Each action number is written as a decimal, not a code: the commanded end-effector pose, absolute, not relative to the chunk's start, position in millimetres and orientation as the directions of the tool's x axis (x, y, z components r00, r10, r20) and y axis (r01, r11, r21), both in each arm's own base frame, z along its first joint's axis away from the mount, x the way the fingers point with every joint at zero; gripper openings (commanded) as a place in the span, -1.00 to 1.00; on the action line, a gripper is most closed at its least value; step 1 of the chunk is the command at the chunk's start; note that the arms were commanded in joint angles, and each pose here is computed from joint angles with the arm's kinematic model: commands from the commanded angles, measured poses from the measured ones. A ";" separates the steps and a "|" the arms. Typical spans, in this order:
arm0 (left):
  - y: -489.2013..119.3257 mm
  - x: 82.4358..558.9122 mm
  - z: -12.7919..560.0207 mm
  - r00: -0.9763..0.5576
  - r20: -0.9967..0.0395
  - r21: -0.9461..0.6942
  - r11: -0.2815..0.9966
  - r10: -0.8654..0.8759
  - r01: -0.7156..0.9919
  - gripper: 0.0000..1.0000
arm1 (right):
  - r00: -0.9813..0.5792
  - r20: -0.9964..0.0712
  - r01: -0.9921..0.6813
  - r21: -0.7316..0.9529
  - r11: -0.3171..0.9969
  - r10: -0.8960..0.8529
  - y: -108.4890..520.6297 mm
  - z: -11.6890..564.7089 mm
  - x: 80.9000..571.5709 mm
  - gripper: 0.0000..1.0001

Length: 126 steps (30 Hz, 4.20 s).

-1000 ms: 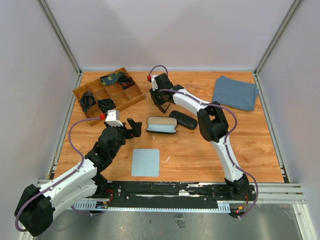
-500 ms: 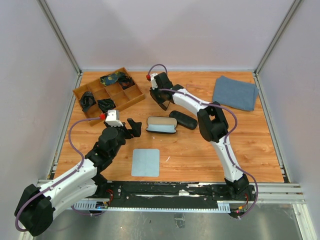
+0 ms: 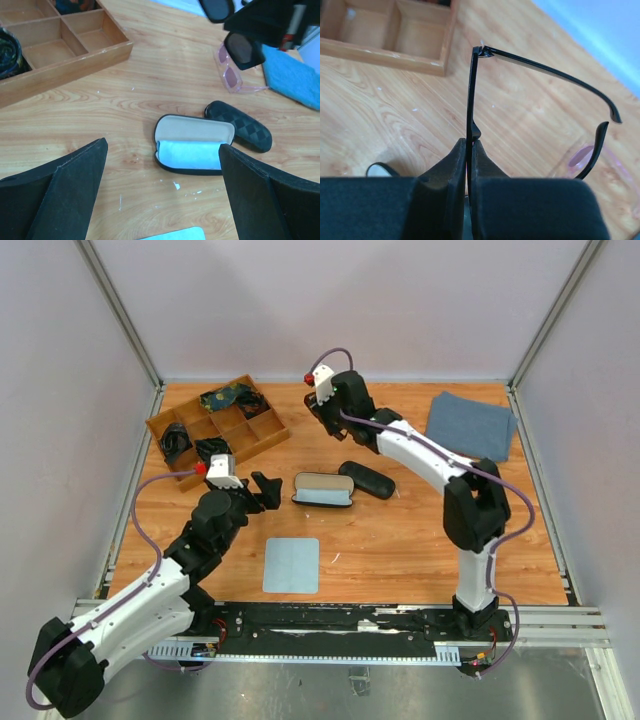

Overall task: Organize the sunglasses
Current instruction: Pick up the sunglasses from the center of the board, then fold the sunglasses.

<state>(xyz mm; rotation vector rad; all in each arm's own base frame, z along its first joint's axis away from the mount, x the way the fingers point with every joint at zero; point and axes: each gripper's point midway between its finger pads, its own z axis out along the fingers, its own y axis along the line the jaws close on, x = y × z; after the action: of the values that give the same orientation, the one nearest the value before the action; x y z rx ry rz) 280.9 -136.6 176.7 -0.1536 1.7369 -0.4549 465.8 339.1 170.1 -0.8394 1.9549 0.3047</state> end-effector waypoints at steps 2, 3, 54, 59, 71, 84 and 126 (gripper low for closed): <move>-134.9 284.6 208.9 -0.191 -0.913 -0.389 0.910 -0.360 0.145 0.99 | -0.120 -0.889 -0.767 -0.200 0.610 -0.442 342.5 228.9 425.2 -0.99; -135.1 284.6 212.4 -0.192 -0.914 -0.387 0.910 -0.358 0.145 0.99 | -0.116 -0.882 -0.779 -0.205 0.593 -0.457 337.8 230.1 415.7 -0.99; -248.8 324.9 258.9 -0.341 -0.938 -0.230 0.845 -0.060 0.483 0.99 | 0.419 -0.722 -0.904 -0.389 -0.177 -0.551 276.0 181.3 169.1 -0.99; -281.2 333.4 246.0 -0.364 -0.928 -0.145 0.818 0.083 0.556 0.99 | 0.429 -0.716 -0.901 -0.377 -0.213 -0.550 277.8 177.4 163.7 -0.99; -331.7 321.3 195.9 -0.405 -0.811 -0.025 0.667 0.423 0.745 0.99 | 0.455 -0.709 -0.890 -0.372 -0.263 -0.538 278.4 179.1 151.2 -0.99; -323.6 291.2 167.5 -0.410 -0.696 0.004 0.574 0.590 0.819 0.98 | 0.436 -0.691 -0.898 -0.381 -0.223 -0.576 275.4 178.0 159.8 -0.99; -342.5 285.7 207.5 -0.381 -0.750 0.003 0.578 0.541 0.816 0.97 | 0.415 -0.665 -0.894 -0.425 -0.141 -0.621 272.1 182.0 178.8 -0.99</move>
<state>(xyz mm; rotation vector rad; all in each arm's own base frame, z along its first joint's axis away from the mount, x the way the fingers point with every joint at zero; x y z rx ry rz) 261.2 -337.3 164.9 1.2717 2.1183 -0.5646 168.9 264.1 159.5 -1.9068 1.3479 0.4743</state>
